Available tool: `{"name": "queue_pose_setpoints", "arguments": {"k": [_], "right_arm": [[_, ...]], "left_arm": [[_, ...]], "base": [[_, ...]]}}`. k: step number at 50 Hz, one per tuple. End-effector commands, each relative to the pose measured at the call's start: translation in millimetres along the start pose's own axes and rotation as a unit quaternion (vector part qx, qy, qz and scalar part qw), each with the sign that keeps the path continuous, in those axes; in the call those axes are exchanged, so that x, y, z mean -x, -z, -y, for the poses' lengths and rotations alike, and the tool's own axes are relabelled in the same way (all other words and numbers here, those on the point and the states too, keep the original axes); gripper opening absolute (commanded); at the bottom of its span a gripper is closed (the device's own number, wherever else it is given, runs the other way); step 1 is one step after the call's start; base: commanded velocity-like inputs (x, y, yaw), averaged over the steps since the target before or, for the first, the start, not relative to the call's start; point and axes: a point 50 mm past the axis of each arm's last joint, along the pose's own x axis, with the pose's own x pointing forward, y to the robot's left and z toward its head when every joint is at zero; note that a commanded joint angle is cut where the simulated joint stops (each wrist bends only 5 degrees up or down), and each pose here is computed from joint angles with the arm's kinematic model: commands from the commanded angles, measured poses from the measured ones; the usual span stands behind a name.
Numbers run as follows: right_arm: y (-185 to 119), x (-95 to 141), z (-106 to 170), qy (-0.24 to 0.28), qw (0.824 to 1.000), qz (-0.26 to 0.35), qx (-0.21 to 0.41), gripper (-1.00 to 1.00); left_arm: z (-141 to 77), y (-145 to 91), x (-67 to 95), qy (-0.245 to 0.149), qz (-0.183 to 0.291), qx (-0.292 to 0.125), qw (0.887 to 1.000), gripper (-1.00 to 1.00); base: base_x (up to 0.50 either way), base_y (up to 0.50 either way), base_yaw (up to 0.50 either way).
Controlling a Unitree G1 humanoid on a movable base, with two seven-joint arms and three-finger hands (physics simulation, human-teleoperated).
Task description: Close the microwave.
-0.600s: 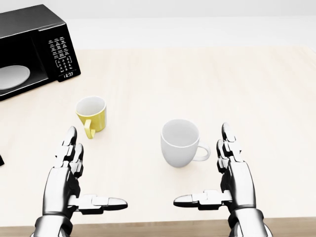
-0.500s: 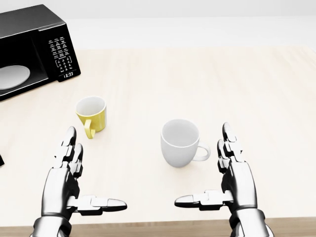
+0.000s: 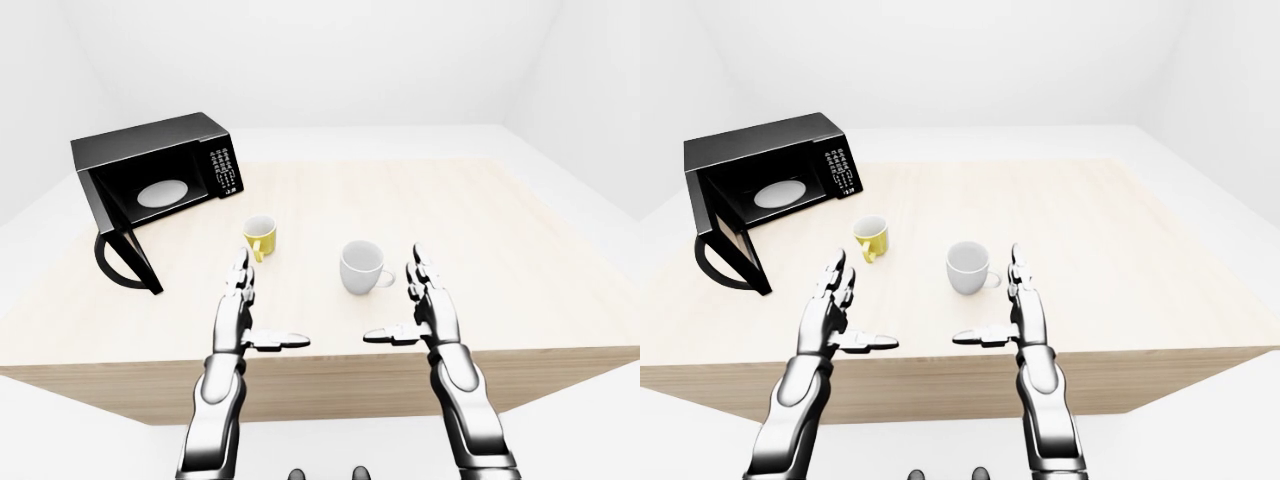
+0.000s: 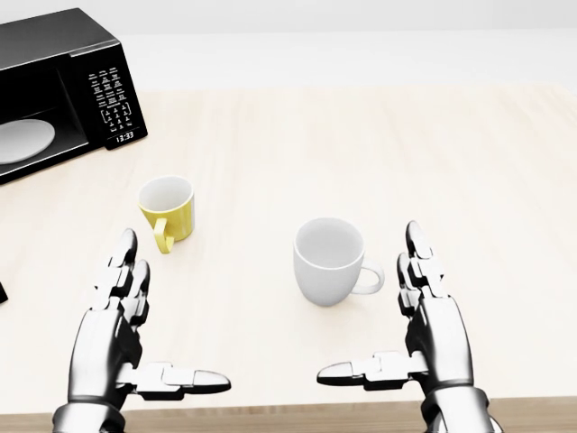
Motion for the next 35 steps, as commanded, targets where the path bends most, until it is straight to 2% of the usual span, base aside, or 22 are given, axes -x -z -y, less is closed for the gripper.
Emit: {"name": "queue_pose_setpoints", "arguments": {"k": [1, 2, 6, 7, 8, 9, 13, 16, 22, 35], "right_arm": [[-57.0, 33.9, -7.2, 0.0, 0.994, 0.102, 0.031, 1.0], [-68.5, 41.4, -7.2, 0.005, 0.991, 0.125, 0.038, 1.0], [-69.3, 41.9, -7.3, 0.005, 0.991, 0.127, 0.039, 1.0], [-90.5, 57.8, -7.6, 0.007, 0.985, 0.17, 0.043, 1.0], [-106.3, 70.5, -6.9, 0.011, 0.978, 0.202, 0.047, 1.0], [-110.1, 73.6, -6.7, 0.012, 0.977, 0.21, 0.046, 1.0], [-110.5, 74.8, -7.1, 0.009, 0.976, 0.21, 0.049, 1.0], [-104.7, 69.3, -5.2, 0.015, 0.979, 0.199, 0.046, 1.0], [-108.3, 71.6, -2.4, 0.015, 0.978, 0.207, 0.022, 1.0], [-102.4, 69.3, -3.0, 0.02, 0.98, 0.193, 0.03, 1.0]], "left_arm": [[-5.7, -51.6, 25.9, -0.01, 0.086, 0.005, 0.996, 1.0], [-9.3, -67.5, 34.5, -0.019, 0.119, -0.006, 0.993, 1.0], [-9.5, -68.7, 35.1, -0.02, 0.121, -0.007, 0.992, 1.0], [-16.9, -97.5, 50.9, -0.03, 0.184, 0.003, 0.982, 1.0], [-23.5, -130.5, 77.1, -0.038, 0.258, 0.01, 0.965, 1.0], [-24.3, -136.4, 83.2, -0.039, 0.271, 0.01, 0.962, 1.0], [-23.9, -131.5, 85.3, -0.04, 0.257, 0.005, 0.965, 1.0], [-21.0, -121.1, 76.4, -0.036, 0.235, 0.007, 0.971, 1.0], [-20.8, -119.0, 75.1, -0.035, 0.229, 0.006, 0.973, 1.0], [-20.8, -118.9, 76.3, -0.033, 0.229, 0.012, 0.973, 1.0]], "base": [[0.0, 0.0, 0.0], [0.0, 0.0, 0.0], [0.0, 0.0, 0.0], [0.0, 0.0, 0.0], [0.0, 0.0, 0.0], [0.0, 0.0, 0.0], [0.0, 0.0, 0.0], [0.0, 0.0, 0.0], [0.0, 0.0, 0.0], [0.0, 0.0, 0.0]]}}
